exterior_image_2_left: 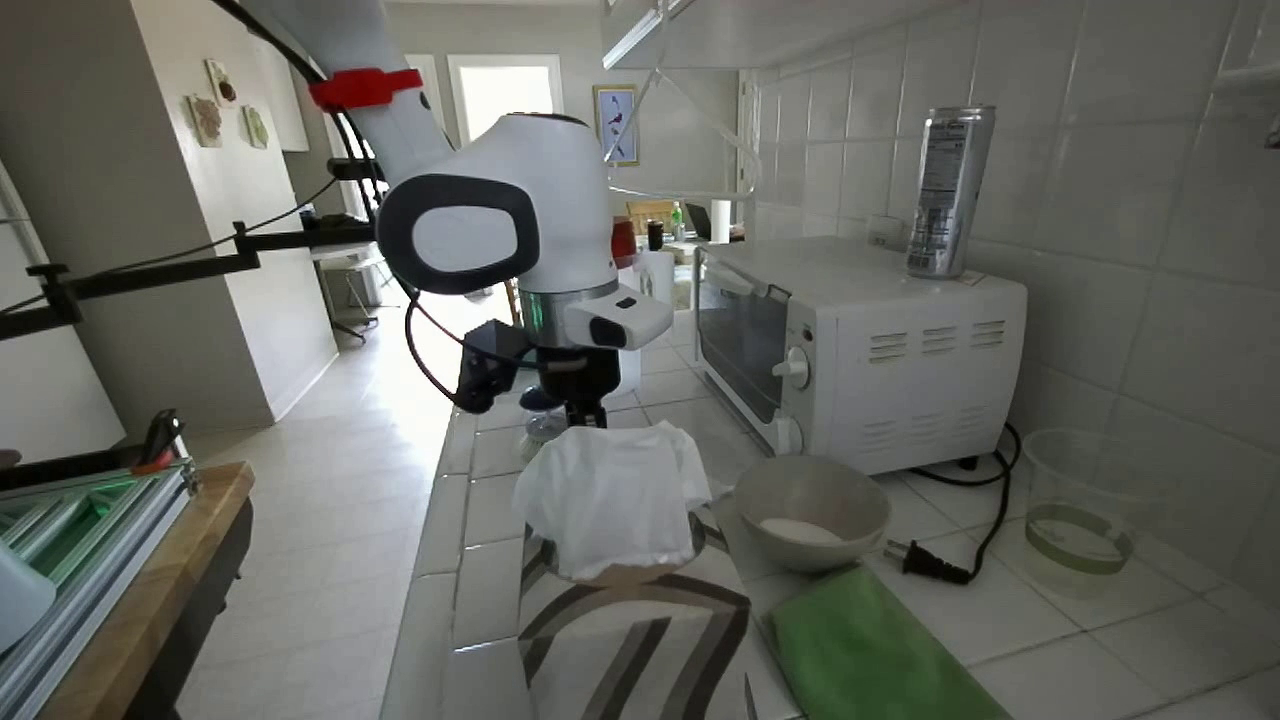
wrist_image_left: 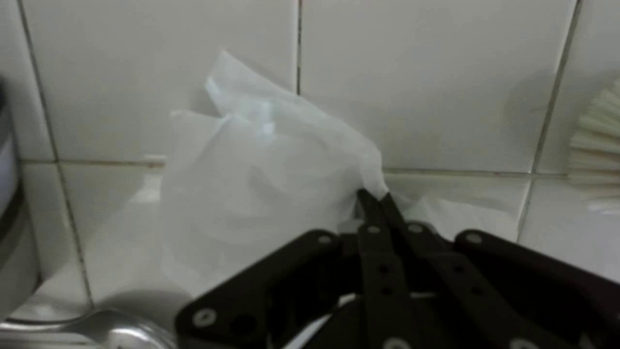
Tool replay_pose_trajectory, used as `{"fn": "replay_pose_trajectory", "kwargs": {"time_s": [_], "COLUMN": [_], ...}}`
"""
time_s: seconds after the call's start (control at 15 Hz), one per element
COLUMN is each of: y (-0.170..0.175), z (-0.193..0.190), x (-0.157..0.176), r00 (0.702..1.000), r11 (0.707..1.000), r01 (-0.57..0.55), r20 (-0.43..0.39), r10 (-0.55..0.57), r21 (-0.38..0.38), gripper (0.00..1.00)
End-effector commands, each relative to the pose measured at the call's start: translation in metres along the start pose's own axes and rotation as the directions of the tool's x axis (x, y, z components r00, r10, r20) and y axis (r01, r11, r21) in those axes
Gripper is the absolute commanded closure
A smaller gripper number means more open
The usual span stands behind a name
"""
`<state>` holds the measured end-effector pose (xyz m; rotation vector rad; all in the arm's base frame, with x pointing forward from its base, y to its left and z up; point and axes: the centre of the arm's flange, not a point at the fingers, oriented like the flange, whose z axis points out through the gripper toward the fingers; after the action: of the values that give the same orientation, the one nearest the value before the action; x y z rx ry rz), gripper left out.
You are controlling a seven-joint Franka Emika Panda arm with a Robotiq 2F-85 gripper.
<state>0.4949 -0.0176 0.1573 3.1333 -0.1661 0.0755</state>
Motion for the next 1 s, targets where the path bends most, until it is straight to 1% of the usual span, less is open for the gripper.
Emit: {"fn": "replay_pose_trajectory", "kwargs": {"time_s": [0.0, 0.07, 0.13, 0.2, 0.4, 0.47, 0.53, 0.67, 0.8, 0.87, 0.93], "y": [0.003, 0.004, 0.005, 0.008, 0.028, 0.035, 0.043, 0.053, 0.051, 0.045, 0.036], "z": [0.003, 0.001, -0.006, -0.016, -0.05, -0.06, -0.071, -0.086, -0.097, -0.101, -0.105], "x": [-0.003, -0.002, -0.004, -0.005, -0.004, -0.003, -0.003, -0.005, -0.009, -0.01, -0.011], "r00": [0.999, 0.998, 0.998, 0.998, 0.992, 0.989, 0.986, 0.982, 0.985, 0.989, 0.991], "r11": [1.0, 0.999, 0.999, 0.998, 0.993, 0.991, 0.988, 0.983, 0.985, 0.989, 0.99], "r01": [-0.028, -0.053, -0.053, -0.061, -0.114, -0.134, -0.153, -0.181, -0.172, -0.144, -0.132], "r20": [0.019, 0.029, 0.017, -0.001, -0.052, -0.067, -0.074, -0.063, -0.031, -0.014, -0.002], "r10": [0.028, 0.053, 0.053, 0.061, 0.113, 0.132, 0.15, 0.178, 0.172, 0.145, 0.132], "r21": [-0.004, 0.01, 0.006, 0.007, -0.018, -0.029, -0.032, -0.034, -0.009, 0.032, 0.051], "gripper": [1.0, 0.74, 0.73, 0.68, 0.45, 0.38, 0.3, 0.16, 0.02, 0.0, 0.0]}}
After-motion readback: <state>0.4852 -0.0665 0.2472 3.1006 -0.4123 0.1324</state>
